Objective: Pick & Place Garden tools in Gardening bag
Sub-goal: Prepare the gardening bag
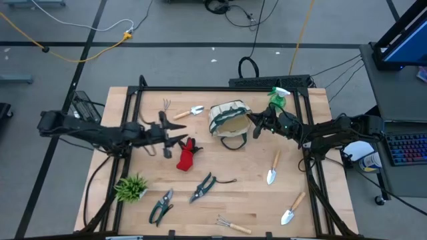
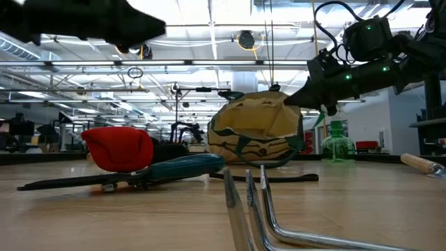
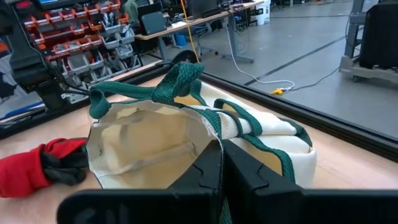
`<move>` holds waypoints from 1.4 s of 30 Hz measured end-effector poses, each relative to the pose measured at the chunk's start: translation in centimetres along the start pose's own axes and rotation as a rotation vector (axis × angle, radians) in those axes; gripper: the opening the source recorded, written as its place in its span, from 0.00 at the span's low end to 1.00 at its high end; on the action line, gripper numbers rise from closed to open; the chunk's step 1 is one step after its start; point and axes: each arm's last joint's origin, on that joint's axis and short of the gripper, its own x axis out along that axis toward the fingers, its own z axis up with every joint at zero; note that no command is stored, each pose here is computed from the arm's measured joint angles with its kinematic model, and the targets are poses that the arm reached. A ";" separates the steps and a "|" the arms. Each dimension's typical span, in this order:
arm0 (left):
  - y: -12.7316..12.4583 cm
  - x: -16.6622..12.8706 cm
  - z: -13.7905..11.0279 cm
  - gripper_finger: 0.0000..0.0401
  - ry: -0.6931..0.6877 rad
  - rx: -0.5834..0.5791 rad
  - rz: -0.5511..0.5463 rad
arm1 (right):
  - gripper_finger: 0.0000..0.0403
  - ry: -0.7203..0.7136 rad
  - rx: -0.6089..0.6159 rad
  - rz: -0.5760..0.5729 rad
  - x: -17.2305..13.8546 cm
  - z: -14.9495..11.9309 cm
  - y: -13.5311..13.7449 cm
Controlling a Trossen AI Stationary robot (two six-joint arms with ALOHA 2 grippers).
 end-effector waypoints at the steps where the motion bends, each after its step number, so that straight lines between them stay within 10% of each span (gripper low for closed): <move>1: -0.1 0.7 -0.2 0.40 0.039 -0.004 0.028 | 0.00 0.000 0.000 0.000 0.0 0.0 0.0; 15: -1.2 7.7 -2.5 0.40 0.255 -0.056 0.124 | 0.00 0.006 -0.010 -0.002 0.0 -0.1 0.0; 42: -1.1 10.8 -9.1 0.40 0.309 -0.045 0.284 | 0.00 0.007 -0.011 -0.002 0.0 -0.1 0.1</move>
